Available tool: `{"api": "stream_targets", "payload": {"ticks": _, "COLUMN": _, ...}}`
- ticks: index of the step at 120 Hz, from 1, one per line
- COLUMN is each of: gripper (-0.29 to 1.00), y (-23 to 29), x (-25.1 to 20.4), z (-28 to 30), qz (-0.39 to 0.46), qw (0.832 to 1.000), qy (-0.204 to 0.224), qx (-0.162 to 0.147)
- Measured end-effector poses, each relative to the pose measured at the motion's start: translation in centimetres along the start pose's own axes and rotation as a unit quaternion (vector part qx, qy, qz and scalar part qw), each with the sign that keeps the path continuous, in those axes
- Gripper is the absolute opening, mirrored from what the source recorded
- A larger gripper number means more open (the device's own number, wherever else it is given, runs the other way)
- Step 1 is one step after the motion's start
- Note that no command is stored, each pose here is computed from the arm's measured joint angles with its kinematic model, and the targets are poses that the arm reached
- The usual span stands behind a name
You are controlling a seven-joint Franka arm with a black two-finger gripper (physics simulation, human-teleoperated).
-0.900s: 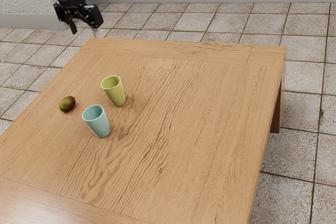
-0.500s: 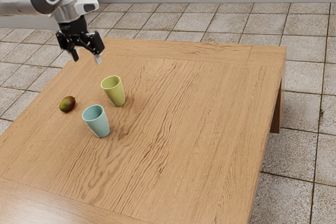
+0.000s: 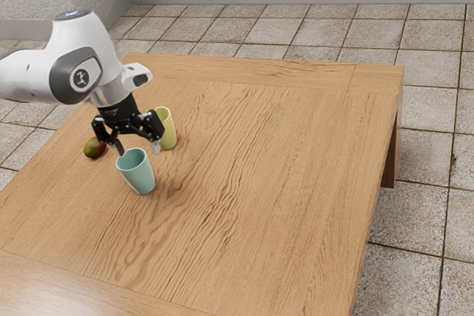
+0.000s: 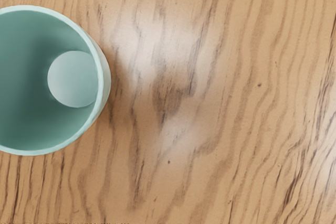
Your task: Place the right cup onto the left cup
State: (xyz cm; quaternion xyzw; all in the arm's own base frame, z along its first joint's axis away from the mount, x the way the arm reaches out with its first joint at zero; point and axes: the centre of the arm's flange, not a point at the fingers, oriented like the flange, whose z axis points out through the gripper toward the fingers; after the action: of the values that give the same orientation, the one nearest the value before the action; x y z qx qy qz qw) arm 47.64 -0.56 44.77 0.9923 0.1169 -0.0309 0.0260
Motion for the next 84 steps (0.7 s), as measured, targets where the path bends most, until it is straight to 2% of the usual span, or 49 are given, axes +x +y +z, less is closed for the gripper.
{"api": "stream_targets", "payload": {"ticks": 39, "gripper": 0.69, "y": -1.4, "x": 1.3, "z": 3.7, "qz": -0.074, "qw": 0.997, "qy": 0.012, "qx": 0.007}}
{"api": "stream_targets", "payload": {"ticks": 84, "gripper": 0.69, "y": -1.5, "x": 3.3, "z": 5.5, "qz": -0.111, "qw": 0.993, "qy": 0.033, "qx": 0.016}}
